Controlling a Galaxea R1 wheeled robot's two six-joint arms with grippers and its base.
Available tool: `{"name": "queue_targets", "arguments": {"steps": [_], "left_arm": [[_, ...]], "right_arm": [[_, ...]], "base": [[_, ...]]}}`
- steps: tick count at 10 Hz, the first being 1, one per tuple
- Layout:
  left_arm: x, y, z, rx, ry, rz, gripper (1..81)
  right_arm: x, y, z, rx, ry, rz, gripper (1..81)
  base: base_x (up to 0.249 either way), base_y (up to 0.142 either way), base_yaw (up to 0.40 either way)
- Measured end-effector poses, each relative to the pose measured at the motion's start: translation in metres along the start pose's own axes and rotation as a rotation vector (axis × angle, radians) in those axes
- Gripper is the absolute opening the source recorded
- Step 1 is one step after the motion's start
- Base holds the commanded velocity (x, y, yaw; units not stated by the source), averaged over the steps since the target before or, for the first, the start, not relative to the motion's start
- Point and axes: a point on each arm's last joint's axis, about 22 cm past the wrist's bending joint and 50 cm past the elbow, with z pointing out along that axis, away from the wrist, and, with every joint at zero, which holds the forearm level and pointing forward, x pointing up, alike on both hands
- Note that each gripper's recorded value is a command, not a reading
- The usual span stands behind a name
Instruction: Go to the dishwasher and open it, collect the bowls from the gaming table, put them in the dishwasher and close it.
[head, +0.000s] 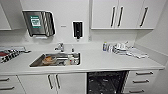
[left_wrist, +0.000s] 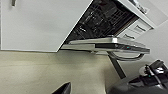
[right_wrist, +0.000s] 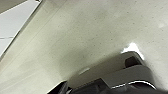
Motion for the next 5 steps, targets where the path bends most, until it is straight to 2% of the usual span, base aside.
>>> {"name": "queue_targets", "arguments": {"steps": [1,2,4,5], "left_arm": [[-0.019,-0.023,0.009,0.038,-0.03,-0.008,81.1],[-0.04,-0.04,0.019,0.064,-0.059,-0.018,81.1],[-0.095,-0.054,0.043,0.088,-0.122,-0.058,81.1],[-0.131,-0.056,0.053,0.095,-0.167,-0.084,81.1]], "right_arm": [[0.002,0.018,0.001,-0.021,0.019,-0.019,81.1],[0.003,0.038,0.003,-0.042,0.039,-0.045,81.1],[-0.017,0.061,0.015,-0.06,0.038,-0.128,81.1],[-0.031,0.065,0.024,-0.057,0.037,-0.175,81.1]], "base": [[0.0,0.0,0.0],[0.0,0.0,0.0],[0.0,0.0,0.0],[0.0,0.0,0.0]]}}
